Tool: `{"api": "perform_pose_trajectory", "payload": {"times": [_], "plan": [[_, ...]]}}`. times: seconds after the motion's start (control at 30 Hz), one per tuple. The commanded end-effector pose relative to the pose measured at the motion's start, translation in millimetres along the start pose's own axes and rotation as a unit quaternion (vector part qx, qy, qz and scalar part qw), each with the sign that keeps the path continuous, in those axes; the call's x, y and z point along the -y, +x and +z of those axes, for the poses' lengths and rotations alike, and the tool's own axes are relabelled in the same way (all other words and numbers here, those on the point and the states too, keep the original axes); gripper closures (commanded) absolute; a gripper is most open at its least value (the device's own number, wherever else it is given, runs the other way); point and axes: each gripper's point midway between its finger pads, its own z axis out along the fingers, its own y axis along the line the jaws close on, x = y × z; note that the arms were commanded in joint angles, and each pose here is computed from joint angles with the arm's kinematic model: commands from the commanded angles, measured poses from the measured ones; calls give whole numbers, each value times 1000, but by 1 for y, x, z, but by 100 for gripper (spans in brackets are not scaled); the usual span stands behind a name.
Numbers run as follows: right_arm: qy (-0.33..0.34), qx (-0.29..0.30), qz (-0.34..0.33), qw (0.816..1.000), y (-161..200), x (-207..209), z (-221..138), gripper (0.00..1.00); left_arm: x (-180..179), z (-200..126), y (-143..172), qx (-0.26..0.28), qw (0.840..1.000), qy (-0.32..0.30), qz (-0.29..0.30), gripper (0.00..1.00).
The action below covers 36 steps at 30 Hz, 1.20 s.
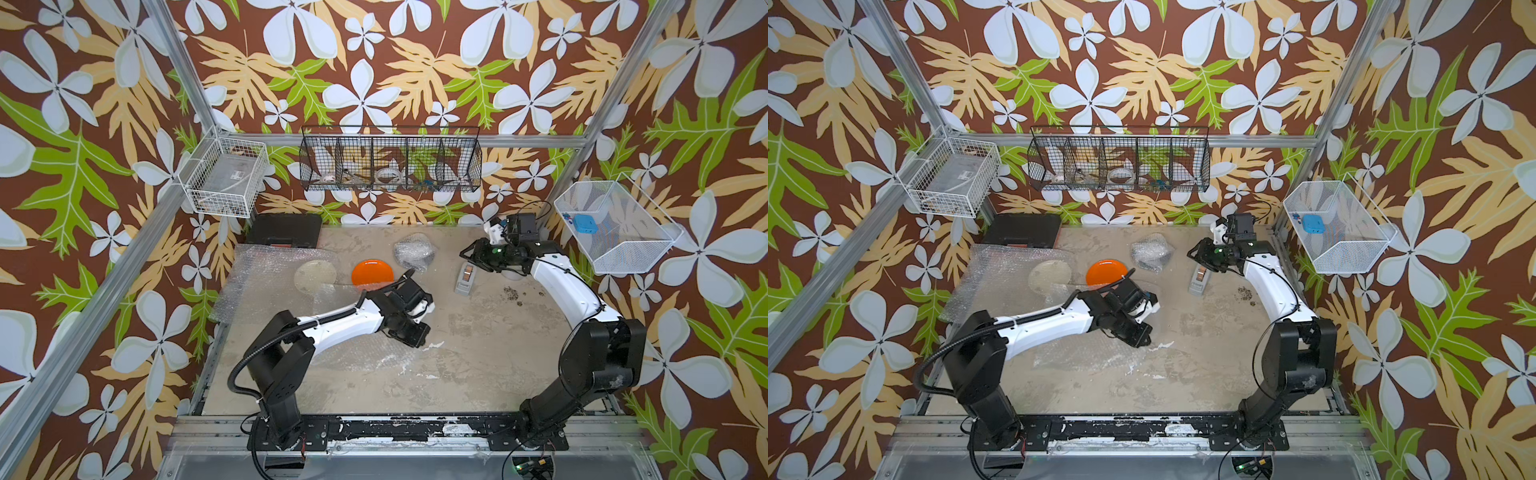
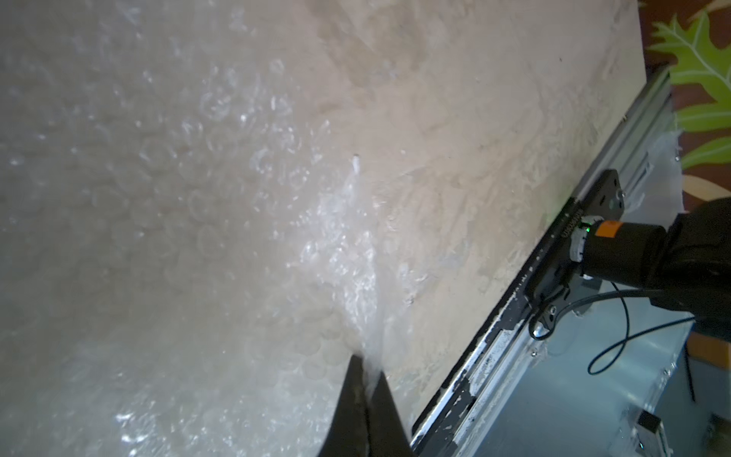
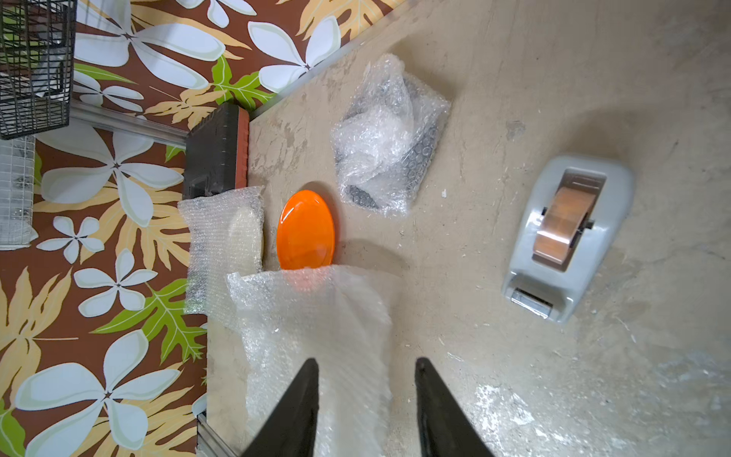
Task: Wrap dinner plates in bubble wrap
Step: Place the bubble wrap at the center of the board.
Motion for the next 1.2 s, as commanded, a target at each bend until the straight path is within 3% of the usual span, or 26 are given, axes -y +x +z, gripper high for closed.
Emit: {"api": "perform_pose_trajectory", "payload": {"times": [0.0, 0.17, 0.27, 0.33, 0.43, 0.57, 0.7, 0.87, 1.0, 1.17], "plan": [[3, -1, -9, 1000, 5, 5, 0, 59, 41, 23, -12, 2, 998, 58, 38, 100], [3, -13, -3, 1000, 18, 15, 8, 59, 100, 41, -19, -1, 989, 129, 67, 100], [5, -19, 0, 1000, 22, 20, 13, 59, 130, 38, -30, 10, 980, 185, 68, 83], [-9, -28, 1, 1000, 26, 17, 15, 59, 134, 30, -37, 21, 980, 184, 73, 70], [-17, -40, 3, 999, 34, 19, 22, 59, 126, 11, -45, 45, 983, 161, 73, 60], [-20, -61, -5, 998, 48, 14, 35, 59, 80, -20, -51, 78, 991, 100, 45, 58], [-28, -79, -12, 996, 63, 1, 55, 59, -25, -47, -42, 108, 992, -31, -49, 64], [-45, -99, -32, 994, 75, -23, 84, 59, -125, -53, -2, 83, 980, -125, -133, 73], [-71, -110, -64, 989, 82, -46, 110, 58, -165, -45, 29, 59, 972, -149, -174, 74], [-86, -120, -79, 986, 82, -59, 147, 53, -174, -35, 59, 32, 968, -143, -201, 74]]}}
